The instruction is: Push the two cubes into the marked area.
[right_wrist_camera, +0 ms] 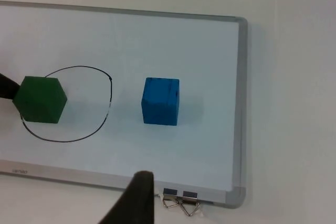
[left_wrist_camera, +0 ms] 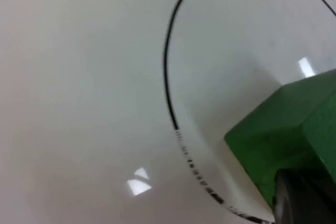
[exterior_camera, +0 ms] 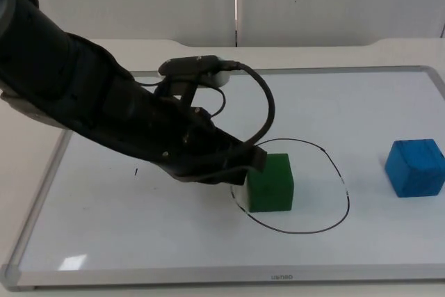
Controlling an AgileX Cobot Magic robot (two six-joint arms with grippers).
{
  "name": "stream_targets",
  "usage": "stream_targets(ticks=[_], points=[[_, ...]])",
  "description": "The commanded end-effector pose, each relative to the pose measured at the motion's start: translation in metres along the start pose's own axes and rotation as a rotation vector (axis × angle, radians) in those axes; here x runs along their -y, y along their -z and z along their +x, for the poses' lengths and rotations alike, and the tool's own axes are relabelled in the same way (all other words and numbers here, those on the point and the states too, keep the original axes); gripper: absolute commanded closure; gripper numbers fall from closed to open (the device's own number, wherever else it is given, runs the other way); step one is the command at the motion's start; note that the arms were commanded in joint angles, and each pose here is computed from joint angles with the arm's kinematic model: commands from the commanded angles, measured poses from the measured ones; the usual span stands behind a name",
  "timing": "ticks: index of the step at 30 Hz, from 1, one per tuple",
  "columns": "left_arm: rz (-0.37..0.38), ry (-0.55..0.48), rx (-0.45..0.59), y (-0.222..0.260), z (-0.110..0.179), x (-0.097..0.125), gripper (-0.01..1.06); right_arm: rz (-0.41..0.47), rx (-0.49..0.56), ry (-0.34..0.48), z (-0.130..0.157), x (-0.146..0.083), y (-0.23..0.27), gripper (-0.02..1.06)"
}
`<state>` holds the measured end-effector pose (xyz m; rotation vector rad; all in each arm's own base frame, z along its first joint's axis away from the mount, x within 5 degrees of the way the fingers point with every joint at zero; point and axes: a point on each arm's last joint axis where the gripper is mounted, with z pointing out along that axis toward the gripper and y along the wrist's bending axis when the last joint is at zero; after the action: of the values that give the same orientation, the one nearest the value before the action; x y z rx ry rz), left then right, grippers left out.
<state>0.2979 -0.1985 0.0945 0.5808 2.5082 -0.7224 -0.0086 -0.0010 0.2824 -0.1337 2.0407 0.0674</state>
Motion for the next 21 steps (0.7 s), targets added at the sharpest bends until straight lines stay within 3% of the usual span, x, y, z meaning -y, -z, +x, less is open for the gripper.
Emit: stream_targets(ticks=[1,15,21], points=[[0.010,-0.018,0.005,-0.003,-0.002,0.008,1.05,0.005,-0.002,0.003,0.001,0.000,-0.002,-0.01],[-0.022,-0.024,0.019,-0.001,-0.007,0.007,1.05,0.005,-0.002,0.003,0.001,0.000,-0.002,-0.01],[-0.069,-0.093,0.087,0.030,-0.025,0.017,1.05,0.005,-0.002,0.005,0.001,0.000,-0.002,-0.01]])
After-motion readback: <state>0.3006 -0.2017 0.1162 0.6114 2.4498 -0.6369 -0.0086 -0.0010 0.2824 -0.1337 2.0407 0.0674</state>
